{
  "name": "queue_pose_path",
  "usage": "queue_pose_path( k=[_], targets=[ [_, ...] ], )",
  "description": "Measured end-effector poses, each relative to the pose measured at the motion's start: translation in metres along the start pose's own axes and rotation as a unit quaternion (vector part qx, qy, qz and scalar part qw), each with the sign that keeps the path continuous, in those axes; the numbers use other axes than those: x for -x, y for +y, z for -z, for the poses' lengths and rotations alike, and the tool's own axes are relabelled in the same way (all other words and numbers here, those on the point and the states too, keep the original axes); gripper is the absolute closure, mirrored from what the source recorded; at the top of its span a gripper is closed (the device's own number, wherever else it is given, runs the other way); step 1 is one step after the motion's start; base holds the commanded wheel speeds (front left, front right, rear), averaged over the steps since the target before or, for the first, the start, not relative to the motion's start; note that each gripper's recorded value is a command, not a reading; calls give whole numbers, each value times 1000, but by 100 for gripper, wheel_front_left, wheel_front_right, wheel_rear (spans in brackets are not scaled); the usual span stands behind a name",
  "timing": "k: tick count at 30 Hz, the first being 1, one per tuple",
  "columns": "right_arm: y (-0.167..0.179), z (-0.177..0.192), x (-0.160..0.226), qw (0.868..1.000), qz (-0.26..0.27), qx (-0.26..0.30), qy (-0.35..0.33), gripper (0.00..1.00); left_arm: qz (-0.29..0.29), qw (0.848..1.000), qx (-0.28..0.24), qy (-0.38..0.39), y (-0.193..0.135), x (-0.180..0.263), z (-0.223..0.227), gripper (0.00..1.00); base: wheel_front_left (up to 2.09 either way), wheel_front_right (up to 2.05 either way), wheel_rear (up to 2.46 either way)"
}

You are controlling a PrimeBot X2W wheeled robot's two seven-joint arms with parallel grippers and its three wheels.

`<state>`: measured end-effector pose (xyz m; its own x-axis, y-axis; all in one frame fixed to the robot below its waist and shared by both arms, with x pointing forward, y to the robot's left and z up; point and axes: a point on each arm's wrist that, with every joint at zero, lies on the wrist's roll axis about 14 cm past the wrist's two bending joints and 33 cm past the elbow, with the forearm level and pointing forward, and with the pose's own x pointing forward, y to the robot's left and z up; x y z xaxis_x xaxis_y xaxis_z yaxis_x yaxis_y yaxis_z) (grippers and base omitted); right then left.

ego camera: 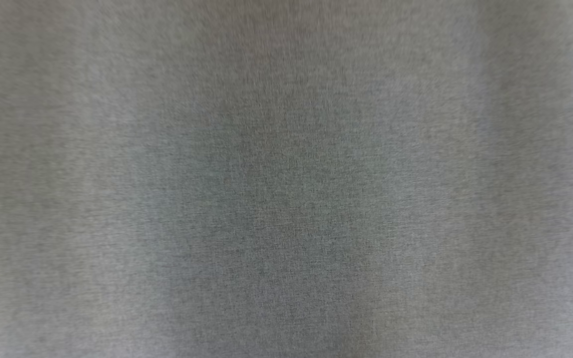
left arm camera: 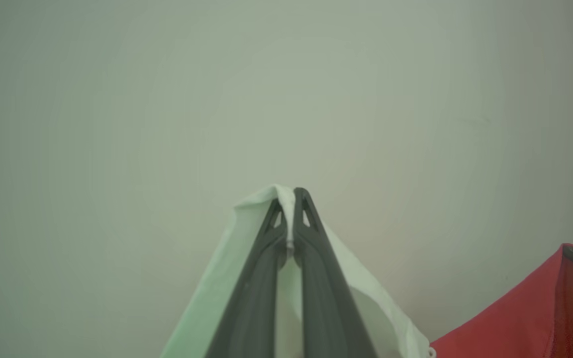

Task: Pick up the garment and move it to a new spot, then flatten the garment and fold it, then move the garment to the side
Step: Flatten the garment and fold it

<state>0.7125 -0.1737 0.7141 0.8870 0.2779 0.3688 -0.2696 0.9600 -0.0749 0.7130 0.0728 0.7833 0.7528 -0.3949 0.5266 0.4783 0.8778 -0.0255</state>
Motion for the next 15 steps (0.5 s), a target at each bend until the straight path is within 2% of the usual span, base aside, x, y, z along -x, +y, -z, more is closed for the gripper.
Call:
queue_pose_path(
  k=[5, 9, 15],
  targets=[
    [19, 17, 34, 999, -24, -17, 28, 100, 1, 999, 49, 14, -7, 36, 13, 100, 0, 0, 0],
    [37, 30, 72, 997, -42, -45, 50, 100, -6, 997, 58, 52, -11, 82, 33, 100, 0, 0, 0],
    [69, 44, 157, 990, -71, -81, 88, 100, -59, 992, 87, 70, -19, 164, 28, 100, 0, 0, 0]
  ],
)
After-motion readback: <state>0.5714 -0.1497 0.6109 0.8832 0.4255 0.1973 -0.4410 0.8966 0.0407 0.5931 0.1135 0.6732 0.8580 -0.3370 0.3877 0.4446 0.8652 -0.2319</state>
